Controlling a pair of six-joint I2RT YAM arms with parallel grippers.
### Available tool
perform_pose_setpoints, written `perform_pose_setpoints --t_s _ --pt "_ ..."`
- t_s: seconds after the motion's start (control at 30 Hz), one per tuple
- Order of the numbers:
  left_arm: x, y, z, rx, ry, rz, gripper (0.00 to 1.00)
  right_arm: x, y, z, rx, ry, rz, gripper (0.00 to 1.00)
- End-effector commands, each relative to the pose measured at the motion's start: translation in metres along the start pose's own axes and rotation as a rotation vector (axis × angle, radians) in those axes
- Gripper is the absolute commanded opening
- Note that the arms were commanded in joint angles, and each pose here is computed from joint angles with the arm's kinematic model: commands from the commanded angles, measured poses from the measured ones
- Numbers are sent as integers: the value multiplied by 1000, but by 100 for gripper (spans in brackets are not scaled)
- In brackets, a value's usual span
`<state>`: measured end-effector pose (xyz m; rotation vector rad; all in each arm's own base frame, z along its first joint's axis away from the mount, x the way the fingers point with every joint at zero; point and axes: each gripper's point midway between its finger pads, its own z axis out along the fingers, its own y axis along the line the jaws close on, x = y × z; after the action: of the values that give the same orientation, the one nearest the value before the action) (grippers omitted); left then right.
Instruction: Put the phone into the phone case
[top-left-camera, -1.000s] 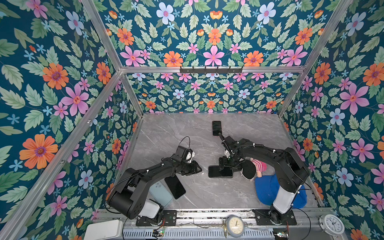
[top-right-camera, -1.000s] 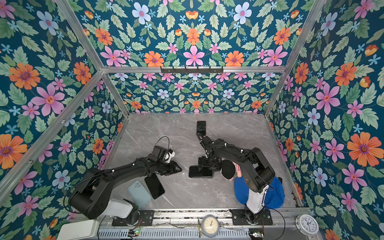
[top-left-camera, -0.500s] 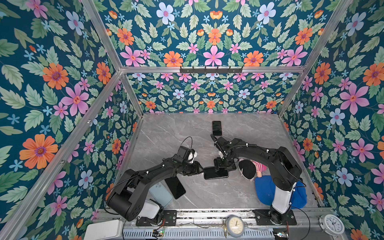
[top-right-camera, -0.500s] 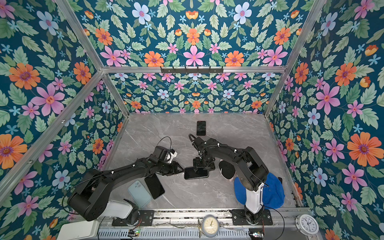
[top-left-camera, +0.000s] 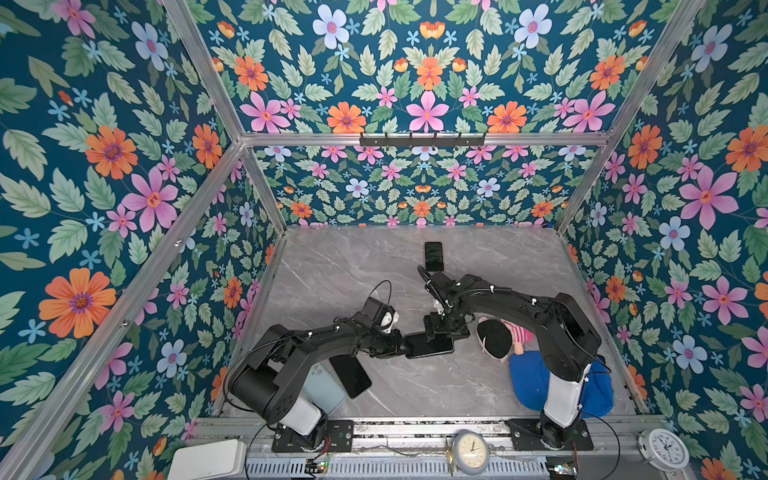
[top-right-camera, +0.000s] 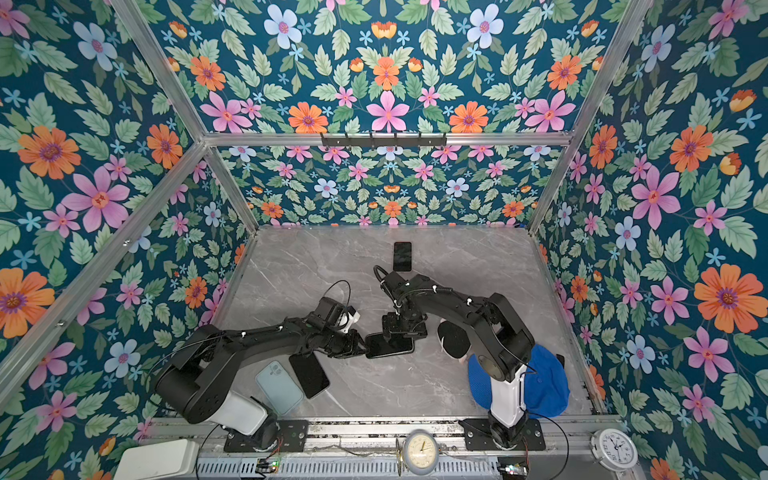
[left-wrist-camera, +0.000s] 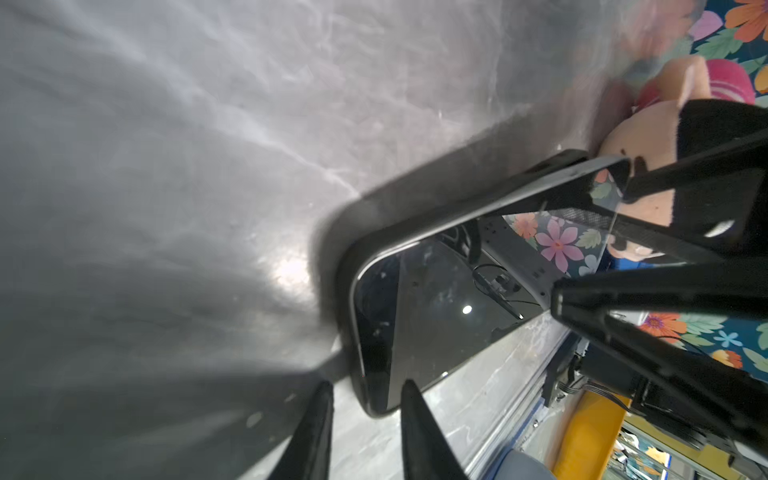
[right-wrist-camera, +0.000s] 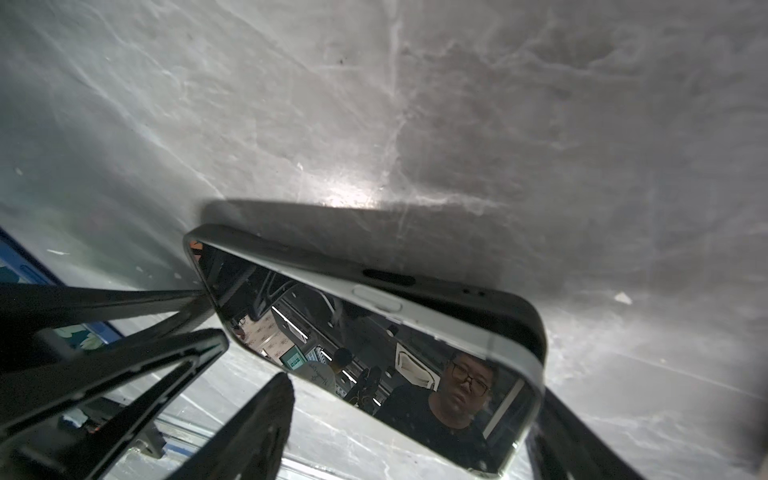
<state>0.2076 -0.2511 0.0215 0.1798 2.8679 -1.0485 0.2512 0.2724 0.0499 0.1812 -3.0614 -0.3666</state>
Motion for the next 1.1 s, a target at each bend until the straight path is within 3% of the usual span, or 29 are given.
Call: perform_pose_setpoints --t_s 0.0,0.33,0.57,0.7,1.07 --pt "3 12 3 -52 4 8 26 3 -13 -2 74 6 -11 86" --pt "4 31 9 -113 33 0 18 -4 -19 -9 122 -26 -42 97" --pt "1 29 3 -124 21 0 17 0 -26 -16 128 -51 -39 92" --pt "-2 24 -5 -118 -4 -2 19 11 -23 -11 55 -39 -28 86" --pt "-8 5 -10 -34 -44 -13 33 20 -14 17 -90 9 0 84"
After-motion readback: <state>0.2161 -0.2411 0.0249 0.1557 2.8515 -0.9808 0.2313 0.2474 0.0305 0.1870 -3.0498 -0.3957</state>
